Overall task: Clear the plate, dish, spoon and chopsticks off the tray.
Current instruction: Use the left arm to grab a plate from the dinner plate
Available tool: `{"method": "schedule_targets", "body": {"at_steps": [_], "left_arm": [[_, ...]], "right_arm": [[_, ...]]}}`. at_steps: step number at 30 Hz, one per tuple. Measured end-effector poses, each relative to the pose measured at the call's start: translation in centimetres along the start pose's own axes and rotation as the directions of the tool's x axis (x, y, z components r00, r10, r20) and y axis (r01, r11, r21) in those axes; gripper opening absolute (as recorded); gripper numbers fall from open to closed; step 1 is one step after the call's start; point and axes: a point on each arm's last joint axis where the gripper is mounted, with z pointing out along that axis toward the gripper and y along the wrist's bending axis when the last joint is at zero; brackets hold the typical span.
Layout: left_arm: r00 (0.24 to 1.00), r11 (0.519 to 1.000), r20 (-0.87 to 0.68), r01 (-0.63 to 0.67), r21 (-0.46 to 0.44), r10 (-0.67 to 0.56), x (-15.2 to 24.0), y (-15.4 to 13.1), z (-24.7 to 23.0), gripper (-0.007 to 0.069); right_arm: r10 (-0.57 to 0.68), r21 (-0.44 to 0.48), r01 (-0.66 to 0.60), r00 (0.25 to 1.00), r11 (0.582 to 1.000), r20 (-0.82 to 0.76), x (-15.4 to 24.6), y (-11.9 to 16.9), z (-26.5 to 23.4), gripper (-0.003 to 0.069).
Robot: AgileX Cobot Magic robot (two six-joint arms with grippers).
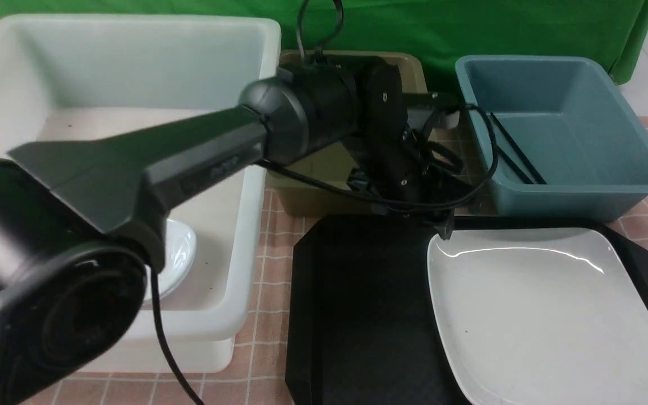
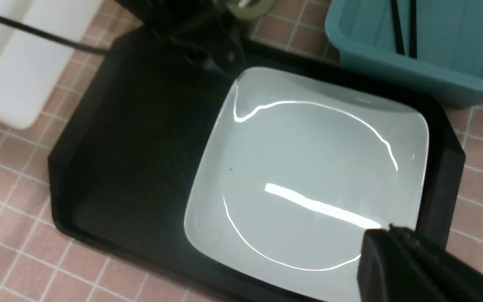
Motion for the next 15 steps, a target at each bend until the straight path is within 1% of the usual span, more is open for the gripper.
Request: {"method": "schedule_targets", "body": {"at_steps": [1,3,4,7,10,13,15], "left_arm": [[1.000,1.000,-0.006,0.003,-0.003,-0.003,0.1,0.2,0.7,0.0440],[1.000,1.000,-0.008,0.004,-0.005,-0.004,0.2,0.3,1.2,0.0465],[1.000,1.000,-0.011,0.016,-0.001,-0.016,0.3,0.4,1.8,0.0498],[0.999,0.999,-0.009,0.034,0.012,-0.034,0.4,0.5,2.6,0.0515],[0.999,0.999,0.004,0.045,0.025,-0.045,0.4,0.5,3.2,0.0510],[0.999,0.997,0.006,0.054,0.047,-0.054,0.5,0.5,3.9,0.0486],[0.998,0.996,-0.010,0.068,0.063,-0.068,0.7,0.6,4.6,0.0445]], "right_arm": [[0.000,-0.002,0.000,1.000,1.000,0.002,0.0,0.0,0.0,0.0030],[0.001,-0.005,-0.001,1.000,1.000,0.002,0.0,0.1,0.0,0.0030],[0.003,-0.011,-0.003,1.000,1.000,0.004,0.0,0.1,0.0,0.0030],[0.003,-0.021,-0.003,1.000,1.000,0.006,-0.1,0.2,0.0,0.0030],[0.004,-0.022,-0.004,1.000,1.000,0.011,-0.1,0.2,0.0,0.0030],[0.003,-0.023,-0.003,1.000,1.000,0.015,-0.1,0.2,0.0,0.0030],[0.001,-0.026,-0.001,1.000,1.000,0.016,-0.1,0.2,0.0,0.0030]]}}
